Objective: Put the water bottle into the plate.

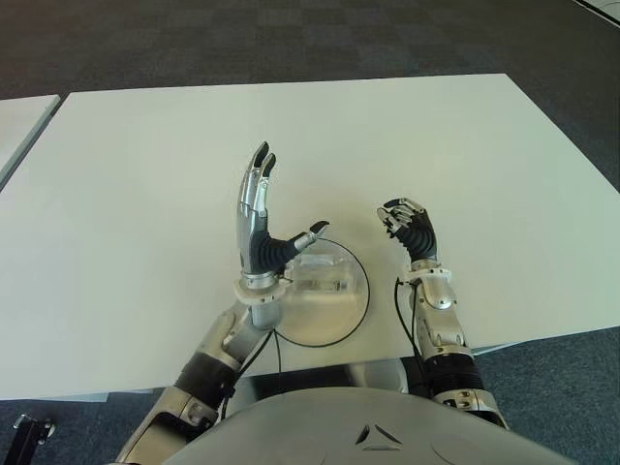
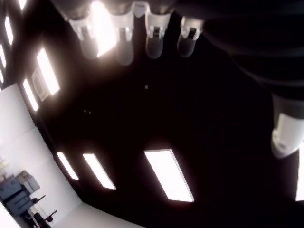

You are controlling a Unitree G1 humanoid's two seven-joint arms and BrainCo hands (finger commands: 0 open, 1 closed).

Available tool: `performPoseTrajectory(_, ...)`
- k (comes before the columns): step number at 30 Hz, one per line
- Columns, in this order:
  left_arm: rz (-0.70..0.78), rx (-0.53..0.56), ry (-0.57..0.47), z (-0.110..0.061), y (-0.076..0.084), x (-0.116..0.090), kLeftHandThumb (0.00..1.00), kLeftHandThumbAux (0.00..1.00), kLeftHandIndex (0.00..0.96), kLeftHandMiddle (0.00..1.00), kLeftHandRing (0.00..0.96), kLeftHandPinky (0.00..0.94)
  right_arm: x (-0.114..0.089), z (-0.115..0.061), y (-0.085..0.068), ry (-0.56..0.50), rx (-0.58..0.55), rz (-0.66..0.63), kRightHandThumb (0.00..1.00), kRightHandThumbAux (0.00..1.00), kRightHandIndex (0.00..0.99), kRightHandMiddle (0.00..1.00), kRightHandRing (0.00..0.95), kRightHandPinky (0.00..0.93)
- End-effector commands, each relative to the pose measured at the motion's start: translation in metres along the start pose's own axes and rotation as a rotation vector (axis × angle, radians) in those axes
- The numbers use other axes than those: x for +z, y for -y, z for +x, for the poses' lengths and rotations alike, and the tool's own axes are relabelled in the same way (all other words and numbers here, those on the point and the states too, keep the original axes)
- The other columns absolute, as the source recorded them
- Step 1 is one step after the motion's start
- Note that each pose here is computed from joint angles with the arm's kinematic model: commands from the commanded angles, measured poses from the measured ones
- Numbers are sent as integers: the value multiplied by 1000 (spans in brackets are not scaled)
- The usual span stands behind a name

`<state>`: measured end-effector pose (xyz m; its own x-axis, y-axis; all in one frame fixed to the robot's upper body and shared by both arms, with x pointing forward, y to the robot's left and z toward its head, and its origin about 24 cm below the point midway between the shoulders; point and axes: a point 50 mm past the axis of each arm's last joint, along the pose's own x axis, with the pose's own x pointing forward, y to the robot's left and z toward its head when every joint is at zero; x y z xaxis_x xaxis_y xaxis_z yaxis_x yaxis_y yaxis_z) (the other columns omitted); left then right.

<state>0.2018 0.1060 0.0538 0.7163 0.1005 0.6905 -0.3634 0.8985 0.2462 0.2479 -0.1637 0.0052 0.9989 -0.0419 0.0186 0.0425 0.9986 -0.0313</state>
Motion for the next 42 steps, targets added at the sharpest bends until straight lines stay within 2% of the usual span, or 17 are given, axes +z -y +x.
performPoseTrajectory(1,-39,2,-129,-8,-20,-8,45,530,0,0,0,0,-2,-1,0,-15,-6,0,710,725,437,701,718,745)
performPoseTrajectory(10,-274,117,-310,4,-47,-22,85,557,0,0,0,0,-3,0,0,-28,3,3,710,724,437,702,716,739)
performPoseTrajectory(18,-391,166,-463,-10,-70,-37,20,607,8,0,0,0,-4,0,0,-28,-2,-5,711,723,438,701,711,733)
performPoseTrajectory(24,-412,146,-506,-14,-77,-40,2,646,56,12,0,1,-4,0,0,-30,-4,-7,711,724,438,701,711,735)
performPoseTrajectory(33,-413,141,-574,-22,-86,-50,24,802,82,35,6,74,-5,-1,0,-32,7,0,711,724,438,704,714,736)
performPoseTrajectory(36,-395,148,-594,-24,-86,-52,64,808,90,42,25,118,-5,-1,0,-30,10,3,711,724,437,704,715,738)
performPoseTrajectory(38,-377,144,-599,-25,-85,-51,109,787,114,69,76,187,-5,-1,-1,-29,11,2,711,724,437,703,714,734)
performPoseTrajectory(42,-328,114,-616,-28,-85,-52,122,745,143,105,133,245,-5,-2,-1,-31,11,5,710,724,437,701,711,728)
